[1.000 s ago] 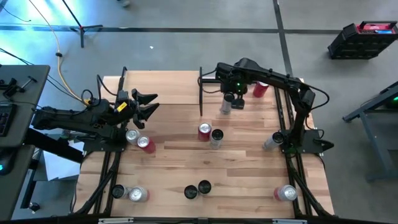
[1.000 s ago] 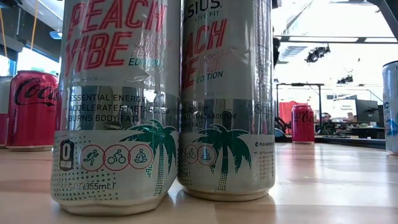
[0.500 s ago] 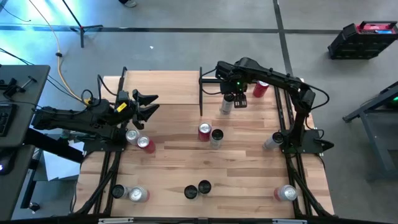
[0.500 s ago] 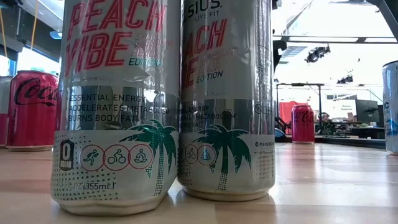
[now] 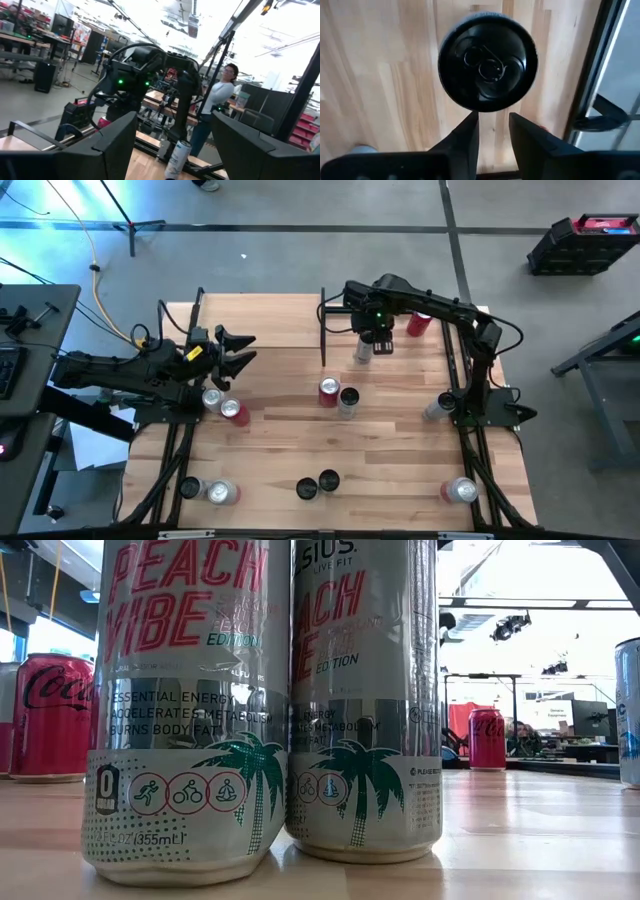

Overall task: Place canned beverage on shelf
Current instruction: Put the top blue soda can on the shelf

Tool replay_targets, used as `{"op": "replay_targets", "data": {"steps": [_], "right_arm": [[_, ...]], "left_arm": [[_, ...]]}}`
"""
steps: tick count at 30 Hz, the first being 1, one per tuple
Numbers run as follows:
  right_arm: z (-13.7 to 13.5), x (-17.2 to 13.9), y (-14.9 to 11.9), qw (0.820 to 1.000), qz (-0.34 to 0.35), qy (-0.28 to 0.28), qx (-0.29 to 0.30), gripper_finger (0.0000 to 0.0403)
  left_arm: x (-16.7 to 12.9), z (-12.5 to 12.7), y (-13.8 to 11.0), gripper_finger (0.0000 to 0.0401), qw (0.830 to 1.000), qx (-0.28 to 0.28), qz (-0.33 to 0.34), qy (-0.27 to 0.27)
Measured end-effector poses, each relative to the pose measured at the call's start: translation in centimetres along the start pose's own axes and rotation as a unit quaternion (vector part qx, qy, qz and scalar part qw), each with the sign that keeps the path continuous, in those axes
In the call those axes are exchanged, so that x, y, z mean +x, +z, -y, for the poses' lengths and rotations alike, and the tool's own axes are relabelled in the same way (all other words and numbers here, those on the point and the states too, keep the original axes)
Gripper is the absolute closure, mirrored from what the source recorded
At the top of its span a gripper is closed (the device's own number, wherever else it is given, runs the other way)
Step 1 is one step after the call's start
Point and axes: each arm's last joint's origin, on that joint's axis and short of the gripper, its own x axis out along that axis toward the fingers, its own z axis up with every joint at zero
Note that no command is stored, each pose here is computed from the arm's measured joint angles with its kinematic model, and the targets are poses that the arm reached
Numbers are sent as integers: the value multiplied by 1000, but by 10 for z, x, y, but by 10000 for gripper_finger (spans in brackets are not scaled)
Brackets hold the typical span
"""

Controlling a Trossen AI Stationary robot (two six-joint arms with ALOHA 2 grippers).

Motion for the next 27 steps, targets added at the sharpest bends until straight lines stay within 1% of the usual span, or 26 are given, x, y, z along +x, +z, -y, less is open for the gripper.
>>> {"op": "replay_targets", "data": {"steps": [4, 7, 10, 12, 15, 17, 20, 22, 27], "right_arm": [[-5, 0, 2, 999, 12, 35, 26, 322], [-10, -1, 5, 998, 18, 39, 46, 325], [-17, -2, 8, 996, 27, 64, 61, 325], [-23, -3, 11, 993, 37, 88, 66, 325], [-29, -7, 12, 991, 41, 115, 57, 325], [-29, -11, 9, 993, 33, 105, 41, 325], [-22, -11, 3, 999, -1, 47, 18, 325], [-15, -9, 1, 1000, -10, 18, 6, 325], [0, -1, 4, 1000, 26, 2, 8, 325]], "left_arm": [[0, 0, 0, 158, 1000, -8, -1, -5], [0, 1, 0, 158, 1000, -9, -3, -11], [0, 1, 0, 158, 1000, -9, -3, -12], [0, 1, 0, 158, 1000, -9, -3, -12], [0, 1, 0, 158, 1000, -9, -4, -16], [0, 1, 0, 158, 1000, -9, -6, -20], [0, 1, 0, 158, 1000, -9, -6, -22], [0, 1, 0, 158, 1000, -9, -7, -22], [0, 1, -1, 158, 1000, -10, -7, -22]]}}
